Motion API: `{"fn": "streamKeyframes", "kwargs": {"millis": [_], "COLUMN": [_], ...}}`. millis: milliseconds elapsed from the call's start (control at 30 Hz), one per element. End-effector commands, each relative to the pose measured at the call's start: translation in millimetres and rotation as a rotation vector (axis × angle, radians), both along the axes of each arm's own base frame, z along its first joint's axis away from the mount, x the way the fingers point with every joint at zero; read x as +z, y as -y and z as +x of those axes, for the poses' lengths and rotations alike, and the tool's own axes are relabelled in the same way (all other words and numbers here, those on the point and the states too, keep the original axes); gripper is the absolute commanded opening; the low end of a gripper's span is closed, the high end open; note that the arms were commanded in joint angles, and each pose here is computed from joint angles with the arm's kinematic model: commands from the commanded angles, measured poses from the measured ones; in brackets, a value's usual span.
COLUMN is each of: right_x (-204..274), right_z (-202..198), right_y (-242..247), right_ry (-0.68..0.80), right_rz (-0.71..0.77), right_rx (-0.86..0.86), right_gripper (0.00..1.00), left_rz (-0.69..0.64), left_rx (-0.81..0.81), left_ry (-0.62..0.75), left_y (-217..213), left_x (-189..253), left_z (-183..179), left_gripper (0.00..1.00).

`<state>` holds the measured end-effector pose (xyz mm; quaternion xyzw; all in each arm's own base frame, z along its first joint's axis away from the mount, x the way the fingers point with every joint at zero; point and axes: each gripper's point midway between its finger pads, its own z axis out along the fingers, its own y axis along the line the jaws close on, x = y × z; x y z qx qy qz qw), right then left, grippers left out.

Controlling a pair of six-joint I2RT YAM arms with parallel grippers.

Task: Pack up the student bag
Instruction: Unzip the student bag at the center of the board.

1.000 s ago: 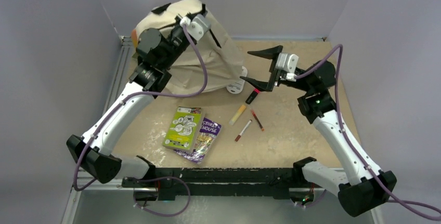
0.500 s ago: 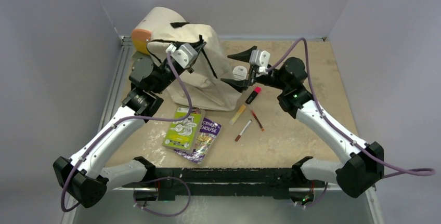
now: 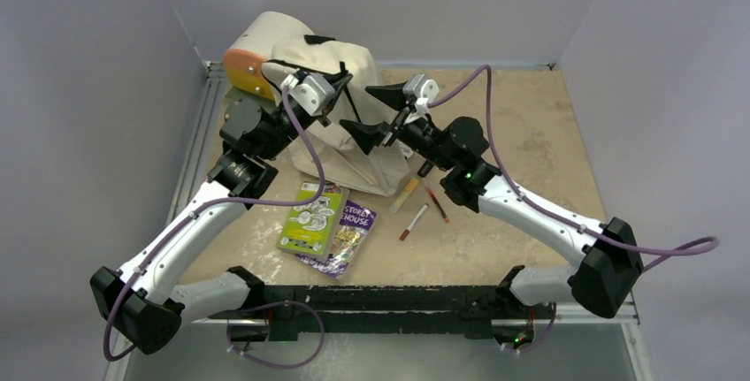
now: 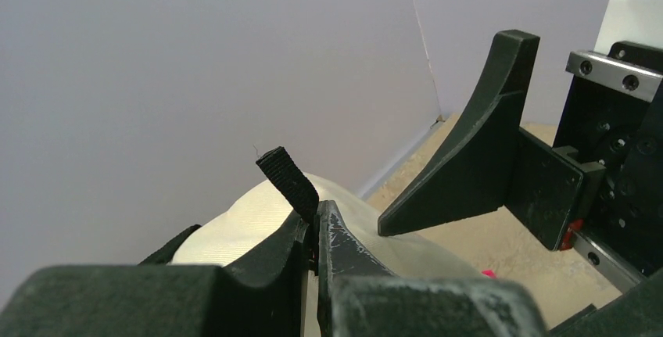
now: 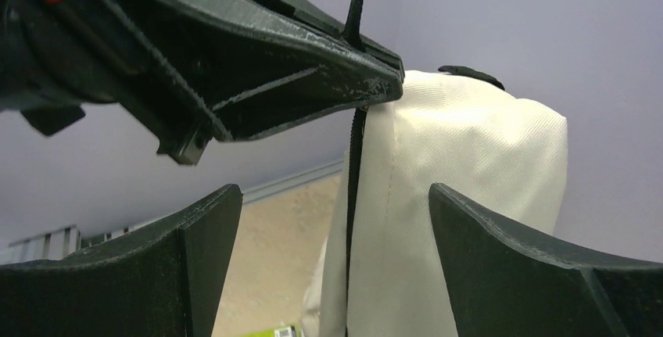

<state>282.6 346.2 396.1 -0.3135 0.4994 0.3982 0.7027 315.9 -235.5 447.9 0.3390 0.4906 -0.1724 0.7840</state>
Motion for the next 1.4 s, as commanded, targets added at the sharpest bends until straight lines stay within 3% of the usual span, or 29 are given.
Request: {"fn": "streamKeyframes", "kwargs": {"millis": [0, 200, 300, 367, 533, 567, 867, 1367], "right_x": [34, 20, 12, 9, 9, 9, -11, -27], "right_z": [14, 37, 48, 54, 52, 50, 43, 28], "right_y": [3, -8, -5, -1, 6, 7, 19, 35], "right_ry": [-0.027, -0.040, -0.036, -0.034, -0.024, -0.019, -0.073, -0.136], "right_rz": [0.172, 0.134, 0.118, 0.108, 0.117, 0.122, 0.118, 0.124], "right_rx": [-0.134, -0.291, -0.372, -0.414, -0.433, -0.426, -0.433, -0.421], "right_gripper": [0.91, 0.84, 0.74, 0.59, 0.05, 0.00, 0.00, 0.00], "left_rz": [-0.073, -0.086, -0.087, -0.088, -0.099, -0.108, -0.284, -0.272], "left_rx": [-0.027, -0.046, -0.065, -0.073, -0.052, -0.034, 0.380, 0.829], "left_ry": [0.080, 0.072, 0.062, 0.056, 0.047, 0.040, 0.031, 0.022], "left_y": [-3, -2, 0, 1, -3, -5, -73, -160], "left_x": [34, 38, 38, 37, 37, 37, 49, 12], "left_z": [-11, -16, -18, -20, -19, -16, 23, 53], "left_gripper": [0.00, 0.00, 0.00, 0.00, 0.00, 0.00, 0.00, 0.00]}}
